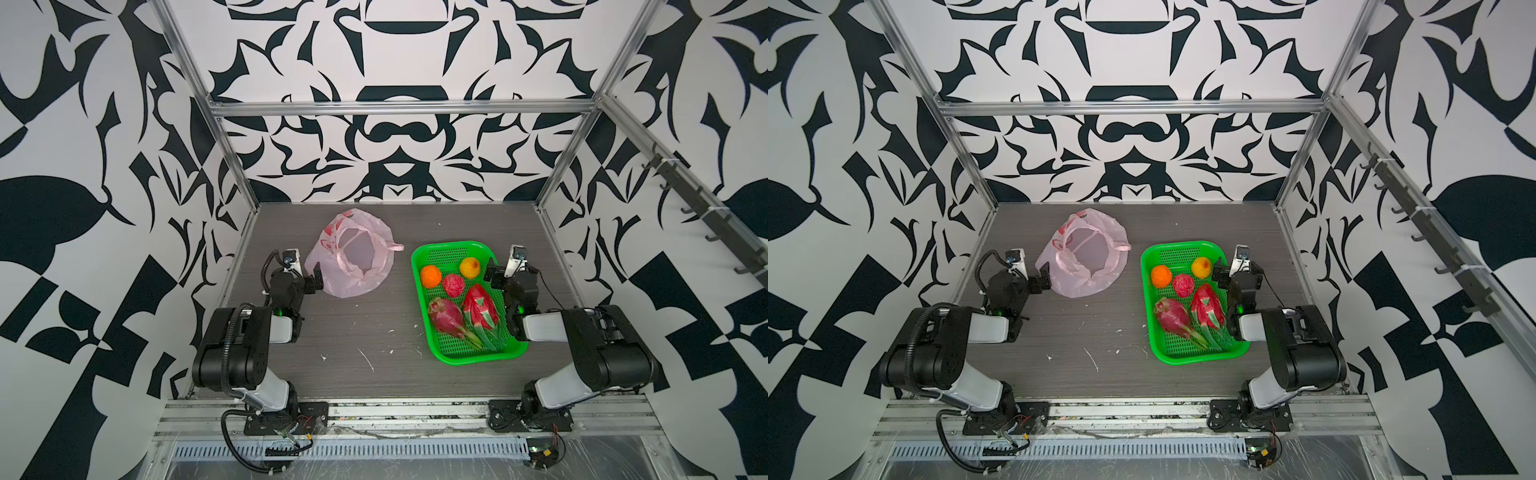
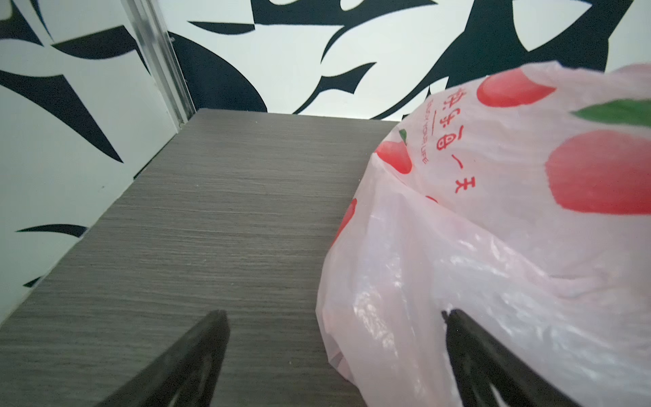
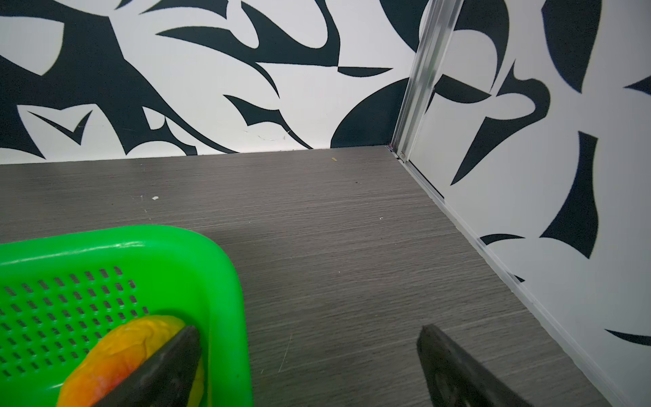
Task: Untie the knot of the plastic bag and take out the fruit
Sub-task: Reset both arms
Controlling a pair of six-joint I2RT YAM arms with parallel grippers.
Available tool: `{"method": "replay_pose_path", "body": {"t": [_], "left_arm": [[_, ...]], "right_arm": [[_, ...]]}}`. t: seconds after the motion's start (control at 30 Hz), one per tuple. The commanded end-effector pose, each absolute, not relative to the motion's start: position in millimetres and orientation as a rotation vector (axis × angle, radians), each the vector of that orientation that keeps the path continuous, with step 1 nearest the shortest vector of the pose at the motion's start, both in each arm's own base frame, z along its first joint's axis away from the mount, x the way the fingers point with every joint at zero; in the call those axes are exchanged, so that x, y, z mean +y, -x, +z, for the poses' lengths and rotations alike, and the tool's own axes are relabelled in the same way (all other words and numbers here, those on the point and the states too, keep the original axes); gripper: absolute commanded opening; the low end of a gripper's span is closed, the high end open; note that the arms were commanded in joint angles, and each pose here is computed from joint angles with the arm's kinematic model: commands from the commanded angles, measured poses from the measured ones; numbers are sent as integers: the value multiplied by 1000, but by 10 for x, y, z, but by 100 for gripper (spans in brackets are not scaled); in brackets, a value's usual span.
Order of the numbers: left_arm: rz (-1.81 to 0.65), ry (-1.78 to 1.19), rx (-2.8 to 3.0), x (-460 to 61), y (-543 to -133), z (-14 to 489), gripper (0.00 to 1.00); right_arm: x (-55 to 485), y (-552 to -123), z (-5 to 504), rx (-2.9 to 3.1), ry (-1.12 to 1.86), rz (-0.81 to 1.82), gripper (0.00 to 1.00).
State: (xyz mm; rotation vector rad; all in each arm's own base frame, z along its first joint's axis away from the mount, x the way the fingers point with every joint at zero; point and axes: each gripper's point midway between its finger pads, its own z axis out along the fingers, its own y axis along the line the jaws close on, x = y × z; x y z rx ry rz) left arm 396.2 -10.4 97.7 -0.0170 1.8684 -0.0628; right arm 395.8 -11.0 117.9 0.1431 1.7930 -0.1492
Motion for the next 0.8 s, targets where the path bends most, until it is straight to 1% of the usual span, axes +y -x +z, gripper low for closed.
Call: {"method": "replay_pose_path", "body": {"t": [0.0,0.77], "left_arm": [[-56,-1,1926,-121,-3920,869,100],[-51,1,1910,-114,-3924,883,100]], "right_arm": [[-106,-3833,812,1937,-115,-175,100],[-97,-3828,811,1933,-115,-163,100]]}}
